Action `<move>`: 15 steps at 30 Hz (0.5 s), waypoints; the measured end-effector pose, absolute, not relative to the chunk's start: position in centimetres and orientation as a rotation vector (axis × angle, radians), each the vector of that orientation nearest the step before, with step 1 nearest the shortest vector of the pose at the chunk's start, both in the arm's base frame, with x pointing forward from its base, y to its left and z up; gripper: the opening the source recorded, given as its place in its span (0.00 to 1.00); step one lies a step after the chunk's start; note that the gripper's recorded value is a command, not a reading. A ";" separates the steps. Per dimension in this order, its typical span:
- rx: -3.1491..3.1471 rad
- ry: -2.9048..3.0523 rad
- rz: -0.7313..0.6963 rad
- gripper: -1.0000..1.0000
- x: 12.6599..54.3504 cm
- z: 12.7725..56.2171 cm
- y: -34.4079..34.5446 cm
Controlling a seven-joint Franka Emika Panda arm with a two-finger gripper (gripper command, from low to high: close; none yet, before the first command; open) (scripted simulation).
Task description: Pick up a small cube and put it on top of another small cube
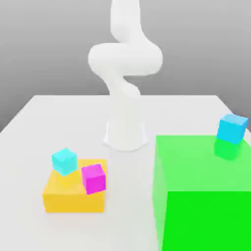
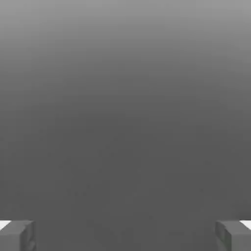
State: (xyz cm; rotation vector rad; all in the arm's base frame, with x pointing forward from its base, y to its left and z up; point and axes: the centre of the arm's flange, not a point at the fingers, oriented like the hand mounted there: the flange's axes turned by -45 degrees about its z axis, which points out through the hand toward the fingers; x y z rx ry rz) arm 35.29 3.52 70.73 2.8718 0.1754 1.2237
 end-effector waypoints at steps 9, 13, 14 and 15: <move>2.664 1.158 0.972 0.50 38.7 59.5 16.8; 2.467 1.572 0.854 0.50 37.8 53.8 22.7; 2.408 1.671 0.825 0.50 37.4 52.4 24.1; 2.345 1.767 0.796 0.50 36.8 51.0 25.5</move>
